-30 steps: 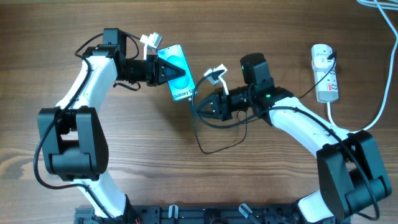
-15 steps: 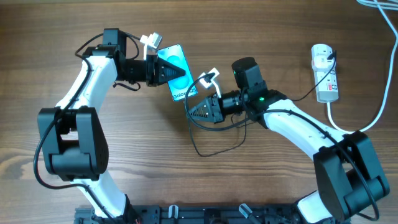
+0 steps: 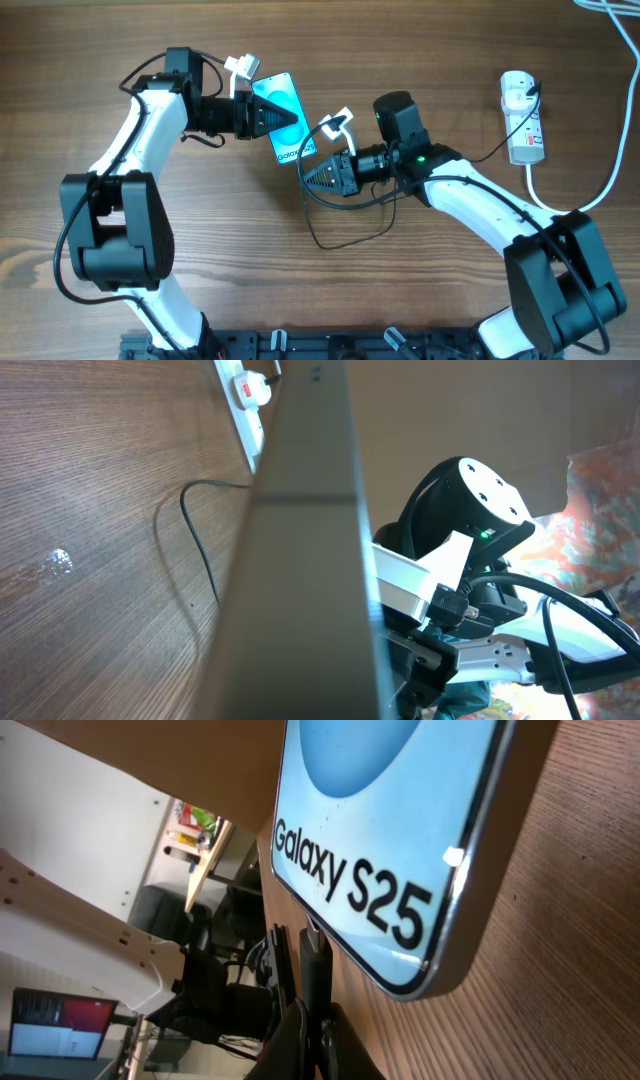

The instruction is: Plug charger to phone and switch on socket

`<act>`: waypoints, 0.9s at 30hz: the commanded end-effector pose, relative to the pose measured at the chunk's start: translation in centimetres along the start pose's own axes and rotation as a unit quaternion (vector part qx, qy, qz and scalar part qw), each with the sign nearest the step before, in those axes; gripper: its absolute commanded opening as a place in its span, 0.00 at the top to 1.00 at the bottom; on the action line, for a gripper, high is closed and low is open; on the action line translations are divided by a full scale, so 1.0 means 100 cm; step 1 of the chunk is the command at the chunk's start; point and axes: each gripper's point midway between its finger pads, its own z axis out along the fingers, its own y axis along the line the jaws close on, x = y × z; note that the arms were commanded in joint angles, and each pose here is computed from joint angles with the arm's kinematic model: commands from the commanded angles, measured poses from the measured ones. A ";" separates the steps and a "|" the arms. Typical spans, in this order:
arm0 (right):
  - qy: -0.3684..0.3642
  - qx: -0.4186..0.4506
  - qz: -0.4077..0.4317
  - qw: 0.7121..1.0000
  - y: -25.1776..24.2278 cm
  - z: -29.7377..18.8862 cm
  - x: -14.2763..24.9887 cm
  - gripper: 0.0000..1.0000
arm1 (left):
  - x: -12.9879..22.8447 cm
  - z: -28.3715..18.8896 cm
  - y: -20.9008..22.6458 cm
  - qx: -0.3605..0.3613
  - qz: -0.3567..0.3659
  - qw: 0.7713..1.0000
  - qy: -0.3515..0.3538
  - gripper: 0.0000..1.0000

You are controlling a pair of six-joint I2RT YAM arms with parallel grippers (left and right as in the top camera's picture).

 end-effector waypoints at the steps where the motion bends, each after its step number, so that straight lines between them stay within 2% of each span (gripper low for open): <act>1: -0.009 0.003 -0.011 1.000 0.003 -0.003 -0.006 0.96 | 0.000 -0.002 -0.014 0.016 0.023 1.000 -0.005 0.96; 27: -0.015 0.027 -0.004 1.000 -0.006 -0.003 -0.008 0.96 | -0.002 -0.005 -0.016 0.023 0.000 1.000 -0.010 0.96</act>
